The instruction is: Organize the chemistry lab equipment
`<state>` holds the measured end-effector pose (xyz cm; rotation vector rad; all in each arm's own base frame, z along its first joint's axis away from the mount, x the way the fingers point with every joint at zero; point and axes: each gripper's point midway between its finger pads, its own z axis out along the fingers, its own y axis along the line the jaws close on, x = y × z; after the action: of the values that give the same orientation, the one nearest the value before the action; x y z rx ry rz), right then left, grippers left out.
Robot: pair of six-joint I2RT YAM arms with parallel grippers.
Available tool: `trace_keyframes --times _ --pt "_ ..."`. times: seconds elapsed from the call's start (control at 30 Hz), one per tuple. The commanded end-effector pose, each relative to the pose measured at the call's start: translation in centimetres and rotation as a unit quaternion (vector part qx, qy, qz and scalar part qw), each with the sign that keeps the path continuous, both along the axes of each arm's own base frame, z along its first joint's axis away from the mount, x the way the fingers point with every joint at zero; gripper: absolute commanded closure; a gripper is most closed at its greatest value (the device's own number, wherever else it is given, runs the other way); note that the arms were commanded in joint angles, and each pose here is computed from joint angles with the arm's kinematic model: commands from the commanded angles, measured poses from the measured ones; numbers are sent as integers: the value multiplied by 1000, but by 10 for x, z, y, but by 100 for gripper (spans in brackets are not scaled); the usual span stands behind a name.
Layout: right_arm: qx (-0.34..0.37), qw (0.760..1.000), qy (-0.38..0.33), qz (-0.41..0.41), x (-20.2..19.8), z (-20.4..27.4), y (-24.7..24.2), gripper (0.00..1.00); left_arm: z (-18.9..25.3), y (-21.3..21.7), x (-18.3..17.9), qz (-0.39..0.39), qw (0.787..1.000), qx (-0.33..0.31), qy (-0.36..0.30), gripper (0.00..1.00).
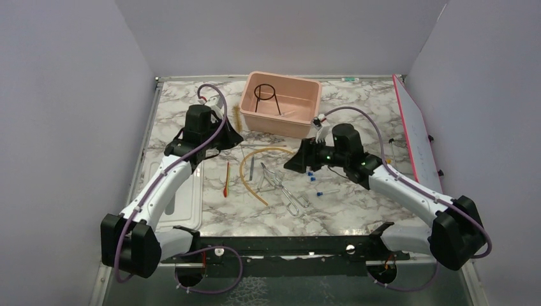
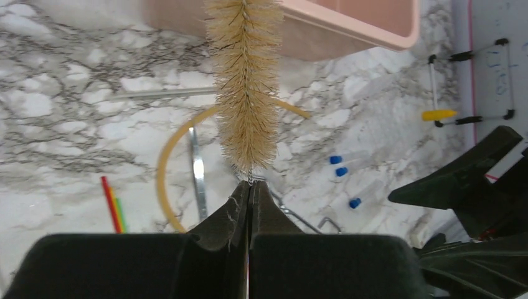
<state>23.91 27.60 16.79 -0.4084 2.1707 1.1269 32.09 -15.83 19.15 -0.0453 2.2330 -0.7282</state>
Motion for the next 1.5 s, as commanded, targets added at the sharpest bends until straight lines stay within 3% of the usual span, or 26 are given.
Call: trace_keyframes --times 0.0,0.2,0.47,0.63,0.87,1.0,1.07,1.13,1.2,1.27,1.33,1.47 --pt "88 993 -50 60 0 60 37 27 41 -36 -8 -34 995 -89 -29 100" --pt "113 990 -42 79 8 77 73 28 71 -62 -26 -70 982 -168 -61 100" --pt "120 988 -11 101 12 72 106 41 87 -65 -39 -85 973 -195 -92 100" --pt "126 985 -11 114 11 72 116 55 84 -63 -43 -89 972 -194 -99 100" --pt "133 982 -30 130 11 77 119 68 89 -63 -47 -93 970 -199 -107 100" --pt "140 979 -56 135 12 83 119 89 91 -62 -48 -93 969 -200 -110 100" --pt "142 978 -69 135 13 87 119 99 92 -61 -49 -92 970 -195 -111 92" --pt "134 979 -81 131 16 90 118 99 96 -58 -48 -87 971 -186 -121 81" --pt "114 980 -102 124 22 94 115 100 95 -52 -48 -75 975 -169 -122 59" --pt "85 980 -133 117 30 98 110 99 98 -44 -47 -59 978 -151 -134 43" --pt "51 978 -170 110 43 106 102 99 100 -35 -46 -43 980 -127 -147 36" --pt "-31 975 -201 94 80 104 75 99 114 -12 -45 -5 979 -77 -187 32"
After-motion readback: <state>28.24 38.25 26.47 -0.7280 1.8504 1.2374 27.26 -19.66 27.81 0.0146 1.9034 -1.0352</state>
